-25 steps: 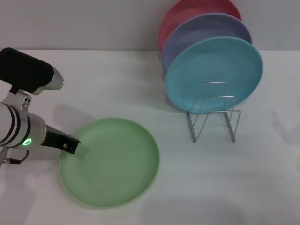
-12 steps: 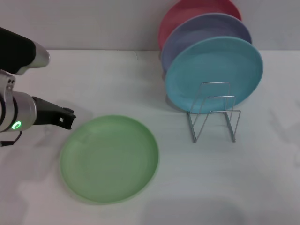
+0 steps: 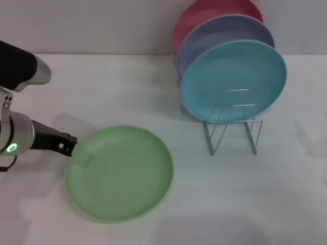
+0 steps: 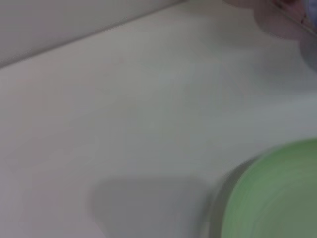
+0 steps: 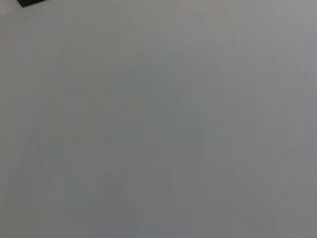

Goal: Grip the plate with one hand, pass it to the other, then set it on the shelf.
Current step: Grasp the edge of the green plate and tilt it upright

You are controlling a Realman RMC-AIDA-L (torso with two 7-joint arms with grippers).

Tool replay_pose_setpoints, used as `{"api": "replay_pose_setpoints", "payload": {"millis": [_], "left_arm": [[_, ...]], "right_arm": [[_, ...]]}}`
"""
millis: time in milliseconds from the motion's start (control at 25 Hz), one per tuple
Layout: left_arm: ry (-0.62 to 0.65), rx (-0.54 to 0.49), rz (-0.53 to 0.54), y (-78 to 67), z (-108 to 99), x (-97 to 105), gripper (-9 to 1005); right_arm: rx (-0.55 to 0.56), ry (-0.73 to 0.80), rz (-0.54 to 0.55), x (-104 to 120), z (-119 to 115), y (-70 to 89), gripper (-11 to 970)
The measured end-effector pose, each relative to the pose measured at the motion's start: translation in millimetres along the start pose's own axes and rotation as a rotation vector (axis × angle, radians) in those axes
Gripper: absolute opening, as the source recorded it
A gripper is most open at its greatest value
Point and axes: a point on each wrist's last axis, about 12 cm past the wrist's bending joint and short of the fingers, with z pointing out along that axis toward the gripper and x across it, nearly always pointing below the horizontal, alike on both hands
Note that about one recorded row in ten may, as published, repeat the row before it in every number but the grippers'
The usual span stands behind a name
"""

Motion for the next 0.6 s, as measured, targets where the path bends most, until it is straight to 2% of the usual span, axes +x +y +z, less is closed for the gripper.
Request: {"api": "replay_pose_setpoints", "payload": {"millis": [280,360,600], "left_arm": [[0.067,0.002,0.003,-2.2,2.9,-2.7,60],[0.097,-0.018,0.01,-2.0,6.7,-5.7,243],[0.123,-0.02,0.003,-3.0,14.4,-8.8,515]], "right_arm": [[0.03,0.022,-0.015,-1.3,-8.9,-4.0,810],[0.032,0.026,-0.016,-0.9,-9.7,-4.2,810],[0.031,0.027,-0.015,-0.2,-8.7,-4.3,810]]}}
